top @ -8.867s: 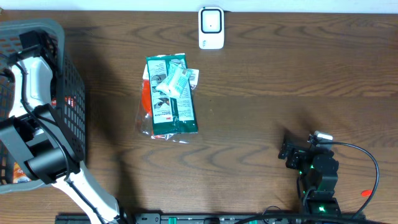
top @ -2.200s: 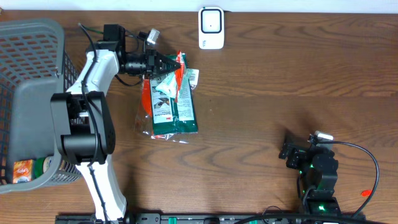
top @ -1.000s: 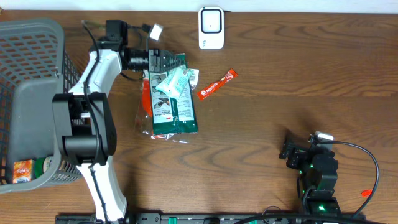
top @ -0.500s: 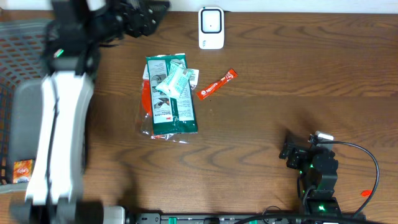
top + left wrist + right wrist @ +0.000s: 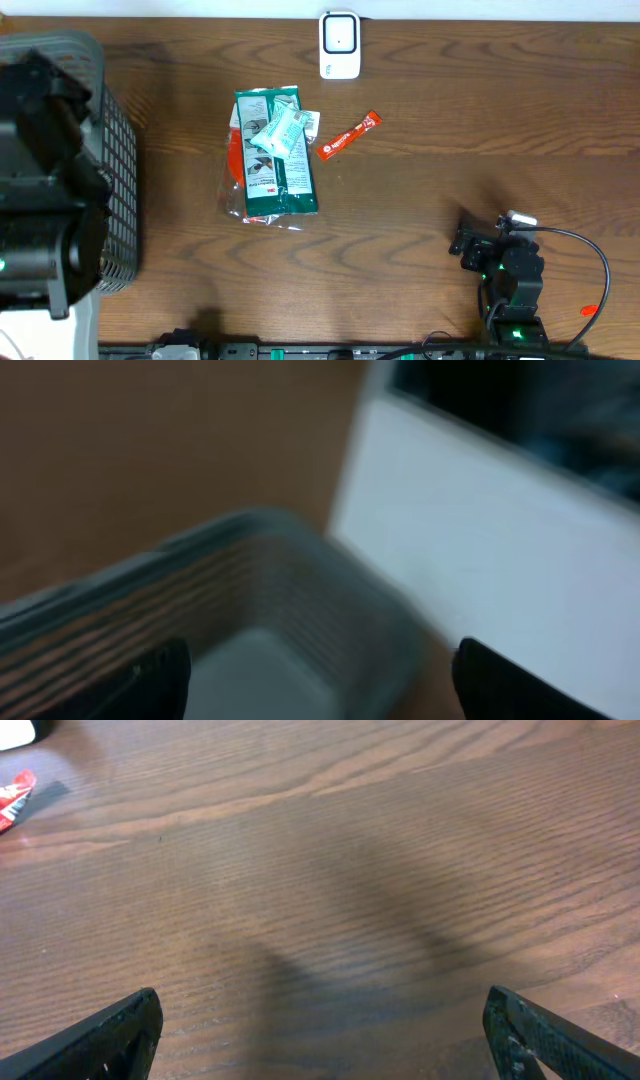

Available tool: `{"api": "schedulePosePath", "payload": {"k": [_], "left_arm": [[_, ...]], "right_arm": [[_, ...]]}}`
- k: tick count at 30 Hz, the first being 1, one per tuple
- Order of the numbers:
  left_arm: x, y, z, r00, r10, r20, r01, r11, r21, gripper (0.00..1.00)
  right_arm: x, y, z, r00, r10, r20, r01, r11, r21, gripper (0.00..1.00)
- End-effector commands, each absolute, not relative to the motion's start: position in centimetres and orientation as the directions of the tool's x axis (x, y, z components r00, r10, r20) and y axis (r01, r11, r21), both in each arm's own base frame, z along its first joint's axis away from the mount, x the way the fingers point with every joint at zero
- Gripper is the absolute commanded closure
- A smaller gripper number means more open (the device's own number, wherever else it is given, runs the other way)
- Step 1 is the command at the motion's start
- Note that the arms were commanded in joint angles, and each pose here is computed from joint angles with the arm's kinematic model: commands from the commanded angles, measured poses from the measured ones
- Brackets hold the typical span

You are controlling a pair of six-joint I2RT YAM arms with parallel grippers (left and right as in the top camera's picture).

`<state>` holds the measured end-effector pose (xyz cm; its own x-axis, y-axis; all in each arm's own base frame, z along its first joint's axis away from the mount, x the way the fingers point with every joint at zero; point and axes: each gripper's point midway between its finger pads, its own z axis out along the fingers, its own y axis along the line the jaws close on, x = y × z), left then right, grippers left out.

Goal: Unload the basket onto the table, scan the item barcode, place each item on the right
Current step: 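Move the open left gripper back into the basket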

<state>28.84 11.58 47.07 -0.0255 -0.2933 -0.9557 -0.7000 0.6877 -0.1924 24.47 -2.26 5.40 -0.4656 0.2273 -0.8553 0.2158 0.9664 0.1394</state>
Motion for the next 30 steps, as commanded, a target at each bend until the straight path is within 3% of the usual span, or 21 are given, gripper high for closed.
{"api": "schedulePosePath", "payload": {"k": [1,10,20,30], "left_arm": [[26.9,14.2,45.1,-0.016,-0.293,-0.956,-0.853,0.503,-0.140,0.16],[27.7,16.3,36.0,-0.194,-0.525,-0.829,-0.906,0.420,-0.054,0.16],[26.3,21.3,28.2,-0.172,-0.784,-0.597,-0.967,0.251,-0.051,0.16],[26.8,22.3,25.2,-0.174,-0.847,-0.503,-0.974,0.224,-0.039,0.19]], "right_arm": [[24.5,-2.3,5.5,-0.457,0.240,-0.856,0.225,0.963,0.150,0.01],[24.5,-2.3,5.5,-0.451,0.263,-0.853,0.235,0.957,0.170,0.01],[24.6,-2.3,5.6,-0.448,0.263,-0.854,0.235,0.957,0.171,0.01],[24.6,-2.3,5.5,-0.450,0.262,-0.854,0.234,0.957,0.171,0.01]]}}
